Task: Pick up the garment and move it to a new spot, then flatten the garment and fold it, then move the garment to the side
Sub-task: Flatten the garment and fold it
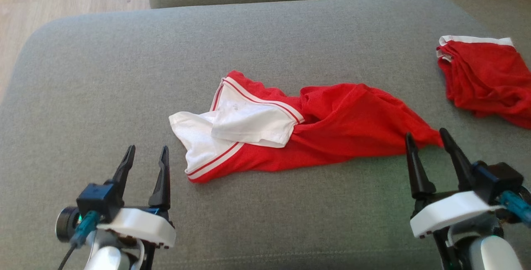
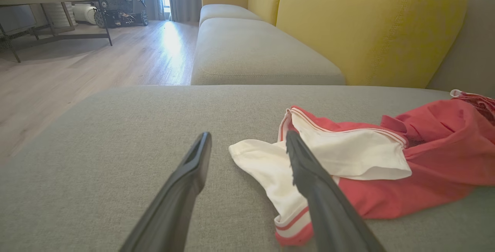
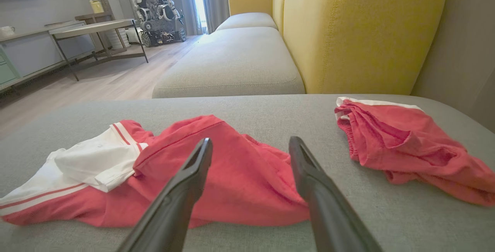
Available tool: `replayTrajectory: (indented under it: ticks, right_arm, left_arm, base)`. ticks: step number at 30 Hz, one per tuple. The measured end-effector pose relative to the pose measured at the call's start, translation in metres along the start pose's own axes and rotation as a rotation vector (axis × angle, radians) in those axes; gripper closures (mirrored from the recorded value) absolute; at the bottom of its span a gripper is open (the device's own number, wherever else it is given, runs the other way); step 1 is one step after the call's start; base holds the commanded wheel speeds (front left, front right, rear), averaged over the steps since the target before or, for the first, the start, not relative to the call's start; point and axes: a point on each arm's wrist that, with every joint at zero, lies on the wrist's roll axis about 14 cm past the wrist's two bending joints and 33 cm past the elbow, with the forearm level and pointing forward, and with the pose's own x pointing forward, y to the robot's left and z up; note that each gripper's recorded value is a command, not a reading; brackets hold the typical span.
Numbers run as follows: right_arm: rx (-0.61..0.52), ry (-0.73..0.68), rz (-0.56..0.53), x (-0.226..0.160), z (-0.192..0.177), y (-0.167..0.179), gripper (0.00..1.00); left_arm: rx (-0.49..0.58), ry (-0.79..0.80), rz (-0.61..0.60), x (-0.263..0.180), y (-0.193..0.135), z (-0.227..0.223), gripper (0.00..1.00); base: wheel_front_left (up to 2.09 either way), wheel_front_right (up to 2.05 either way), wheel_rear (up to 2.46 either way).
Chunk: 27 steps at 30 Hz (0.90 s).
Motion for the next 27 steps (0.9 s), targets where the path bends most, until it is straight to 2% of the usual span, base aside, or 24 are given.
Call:
replayTrajectory:
  ticks: [21, 27]
  right_arm:
    - [0.027, -0.010, 0.007, -0.002, 0.004, 0.002, 0.00]
    - [0.036, -0.001, 0.007, -0.001, 0.001, 0.002, 0.00]
  left_arm:
    - [0.005, -0.005, -0.015, -0.001, -0.005, 0.005, 0.00]
    - [-0.012, 0.024, -0.080, 0.002, -0.021, 0.000, 0.00]
  base:
    - [0.00, 0.00, 0.00]
    - [0.00, 0.00, 0.00]
